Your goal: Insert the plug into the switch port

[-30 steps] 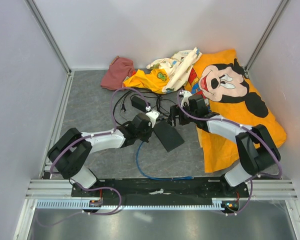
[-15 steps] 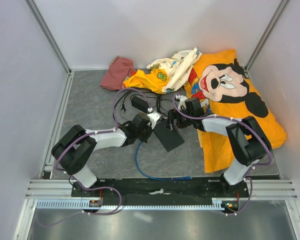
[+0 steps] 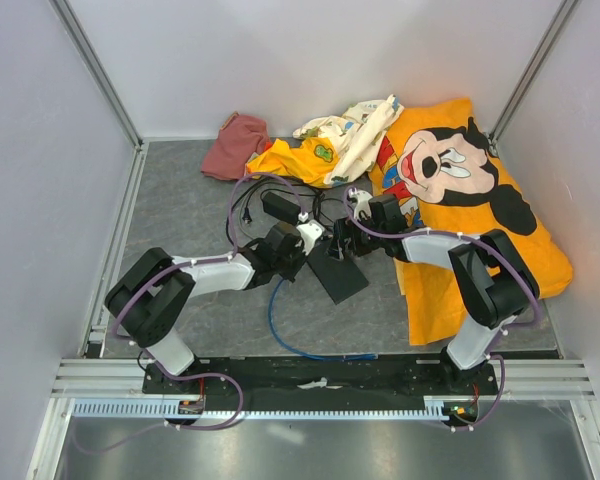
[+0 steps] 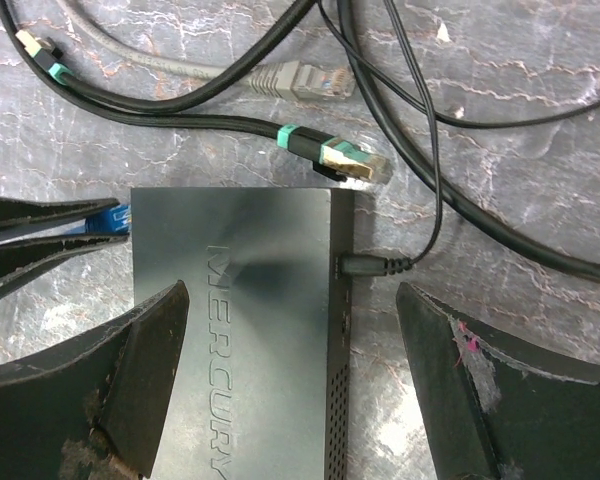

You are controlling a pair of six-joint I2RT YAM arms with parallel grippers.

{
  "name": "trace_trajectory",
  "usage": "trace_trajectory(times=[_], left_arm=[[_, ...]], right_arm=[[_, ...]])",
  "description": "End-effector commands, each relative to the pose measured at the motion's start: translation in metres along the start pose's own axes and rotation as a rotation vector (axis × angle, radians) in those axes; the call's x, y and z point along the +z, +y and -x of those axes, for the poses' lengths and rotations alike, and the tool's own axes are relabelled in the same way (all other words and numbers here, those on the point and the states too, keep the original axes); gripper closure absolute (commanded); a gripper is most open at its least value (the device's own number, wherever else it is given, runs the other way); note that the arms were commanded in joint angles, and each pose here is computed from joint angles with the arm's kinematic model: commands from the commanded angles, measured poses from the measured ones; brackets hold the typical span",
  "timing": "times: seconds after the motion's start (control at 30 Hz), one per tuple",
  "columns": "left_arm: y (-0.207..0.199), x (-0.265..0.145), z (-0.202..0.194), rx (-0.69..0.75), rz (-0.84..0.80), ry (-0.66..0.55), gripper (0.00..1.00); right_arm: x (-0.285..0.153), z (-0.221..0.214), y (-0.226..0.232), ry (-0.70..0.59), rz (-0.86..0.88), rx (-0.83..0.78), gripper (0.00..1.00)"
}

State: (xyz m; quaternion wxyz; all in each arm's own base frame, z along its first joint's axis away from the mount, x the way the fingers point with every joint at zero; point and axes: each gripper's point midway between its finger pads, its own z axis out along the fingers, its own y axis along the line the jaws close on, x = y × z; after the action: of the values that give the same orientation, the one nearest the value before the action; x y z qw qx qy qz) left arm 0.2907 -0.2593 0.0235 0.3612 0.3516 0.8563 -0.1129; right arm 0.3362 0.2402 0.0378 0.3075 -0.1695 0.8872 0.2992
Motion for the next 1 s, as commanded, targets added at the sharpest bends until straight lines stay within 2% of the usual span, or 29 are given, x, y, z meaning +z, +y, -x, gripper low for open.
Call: trace_trajectory(times=[0.0,0.4,0.67,0.97], left_arm=[[0.006,0.002,0.028,0.041,-0.007,-0.069,0.98],[-0.01,0.005,0.024,0.057,-0.105,-0.048,0.98],[-0.007,0.001,0.034,0.061,-0.094,-0.078,0.98],[-0.015,0.002,0.048,0.107,-0.149,-0.113,0.98]], right_arm=[[0.004,0.02,0.009,-0.042,0.053,-0.05,0.07],[0.007,0.018,0.009,-0.034,0.065,-0.054,0.07],[0.009,0.016,0.01,-0.025,0.079,-0.052,0.07],[0.013,0.008,0.024,0.002,0.181,-0.068,0.09]])
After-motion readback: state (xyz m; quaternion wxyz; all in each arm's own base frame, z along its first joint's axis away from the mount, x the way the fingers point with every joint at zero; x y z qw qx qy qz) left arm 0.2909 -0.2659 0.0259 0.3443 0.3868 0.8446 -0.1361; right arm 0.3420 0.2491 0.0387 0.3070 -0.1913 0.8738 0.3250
